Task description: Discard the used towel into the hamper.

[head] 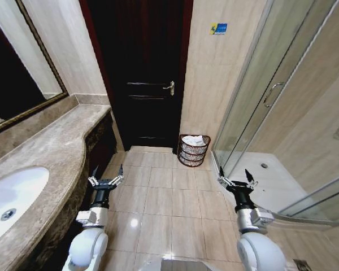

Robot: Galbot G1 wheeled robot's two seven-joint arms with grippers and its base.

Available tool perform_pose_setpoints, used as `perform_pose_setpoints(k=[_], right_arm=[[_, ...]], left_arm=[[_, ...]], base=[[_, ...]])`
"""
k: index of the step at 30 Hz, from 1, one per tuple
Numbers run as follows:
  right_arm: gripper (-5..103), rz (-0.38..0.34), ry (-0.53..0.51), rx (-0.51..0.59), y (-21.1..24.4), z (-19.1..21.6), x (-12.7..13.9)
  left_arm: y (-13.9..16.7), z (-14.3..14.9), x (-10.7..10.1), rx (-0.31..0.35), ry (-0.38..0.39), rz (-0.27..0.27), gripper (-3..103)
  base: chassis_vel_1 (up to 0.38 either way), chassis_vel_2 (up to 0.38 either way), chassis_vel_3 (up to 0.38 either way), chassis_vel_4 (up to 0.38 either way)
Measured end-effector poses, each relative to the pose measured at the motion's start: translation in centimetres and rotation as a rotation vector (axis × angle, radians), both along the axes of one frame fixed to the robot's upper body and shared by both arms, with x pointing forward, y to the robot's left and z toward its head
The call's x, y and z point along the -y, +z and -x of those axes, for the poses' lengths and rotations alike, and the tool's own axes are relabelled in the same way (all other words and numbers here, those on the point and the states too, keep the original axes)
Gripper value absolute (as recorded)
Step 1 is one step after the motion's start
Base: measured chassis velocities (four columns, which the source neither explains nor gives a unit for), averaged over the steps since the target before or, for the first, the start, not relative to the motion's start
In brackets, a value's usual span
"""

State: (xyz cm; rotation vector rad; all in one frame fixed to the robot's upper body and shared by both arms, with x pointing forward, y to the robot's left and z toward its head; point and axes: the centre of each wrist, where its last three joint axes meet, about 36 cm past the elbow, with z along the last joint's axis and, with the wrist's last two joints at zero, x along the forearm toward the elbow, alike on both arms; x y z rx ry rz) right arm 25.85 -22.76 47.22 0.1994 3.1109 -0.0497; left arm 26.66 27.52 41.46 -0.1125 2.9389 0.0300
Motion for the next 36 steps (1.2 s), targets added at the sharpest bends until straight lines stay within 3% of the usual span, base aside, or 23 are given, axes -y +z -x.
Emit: perform_pose_setpoints(k=[36], right_arm=[[100,0.000,0.000,0.000,0.00,0.00,0.00]], left_arm=[[0.00,0.00,0.00,0.000,0.000,0.000,100]], base=[[0.000,0.000,0.000,0.000]])
